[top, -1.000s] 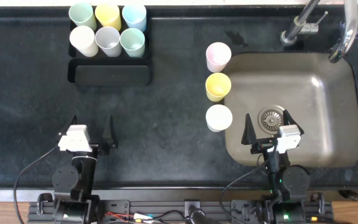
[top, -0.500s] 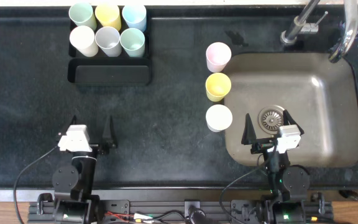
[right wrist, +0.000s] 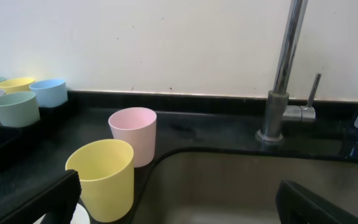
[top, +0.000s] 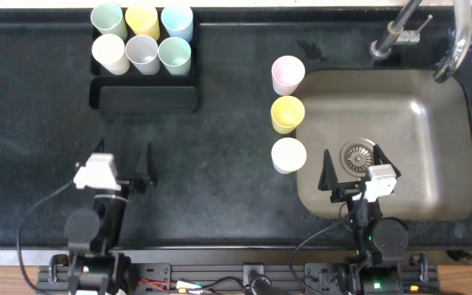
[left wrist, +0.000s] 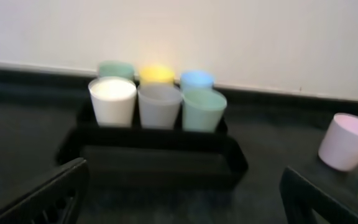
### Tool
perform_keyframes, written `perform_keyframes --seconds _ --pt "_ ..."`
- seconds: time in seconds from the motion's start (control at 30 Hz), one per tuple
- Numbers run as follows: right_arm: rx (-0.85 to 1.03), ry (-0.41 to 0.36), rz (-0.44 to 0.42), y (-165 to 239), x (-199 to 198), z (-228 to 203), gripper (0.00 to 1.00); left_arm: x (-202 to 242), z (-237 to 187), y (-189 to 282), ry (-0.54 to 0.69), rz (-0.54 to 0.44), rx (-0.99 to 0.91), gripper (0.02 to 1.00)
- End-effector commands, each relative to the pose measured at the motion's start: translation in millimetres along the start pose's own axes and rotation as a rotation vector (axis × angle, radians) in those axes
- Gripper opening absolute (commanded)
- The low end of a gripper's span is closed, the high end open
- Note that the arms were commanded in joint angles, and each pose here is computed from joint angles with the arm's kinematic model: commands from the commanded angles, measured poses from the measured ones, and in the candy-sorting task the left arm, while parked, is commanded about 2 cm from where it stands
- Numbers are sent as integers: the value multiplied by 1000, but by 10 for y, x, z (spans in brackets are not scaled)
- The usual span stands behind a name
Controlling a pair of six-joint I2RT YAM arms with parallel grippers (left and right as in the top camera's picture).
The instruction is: Store Cups
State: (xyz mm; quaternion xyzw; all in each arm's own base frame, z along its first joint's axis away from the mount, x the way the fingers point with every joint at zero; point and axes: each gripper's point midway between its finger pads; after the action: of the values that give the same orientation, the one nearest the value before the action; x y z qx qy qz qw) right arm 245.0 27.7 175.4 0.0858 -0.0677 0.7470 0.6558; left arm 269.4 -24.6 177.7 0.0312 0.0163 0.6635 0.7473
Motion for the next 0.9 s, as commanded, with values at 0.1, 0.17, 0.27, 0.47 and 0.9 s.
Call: perform_keyframes --seconds 0.1,0.17,0.27,0.47,0.9 --pt "-4 4 -8 -1 -24 -24 998 -182 595 -373 89 -101 75 1000" --pt "-4 4 -8 -1 -24 -24 996 -255 799 -523 89 -125 114 1000" --pt "-4 4 -8 -1 -24 -24 998 -364 1048 -750 88 -156 166 1000" --pt "-4 4 -8 -1 -24 -24 998 -680 1336 -1257 105 -222 312 1000" --pt "-5 4 -8 -1 -24 -23 996 -1733 1137 -2120 284 -305 633 1000"
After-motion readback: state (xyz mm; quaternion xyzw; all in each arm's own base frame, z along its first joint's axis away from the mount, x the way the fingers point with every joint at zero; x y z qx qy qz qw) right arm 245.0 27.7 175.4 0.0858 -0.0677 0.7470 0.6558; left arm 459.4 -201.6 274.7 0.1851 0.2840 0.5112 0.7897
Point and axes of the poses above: each gripper's point midway between its finger pads, its own y axis back along the fingers, its own x axis along the line the jaws close on, z = x × y, and after that the axes turned 10 degrees about -y, right-handed
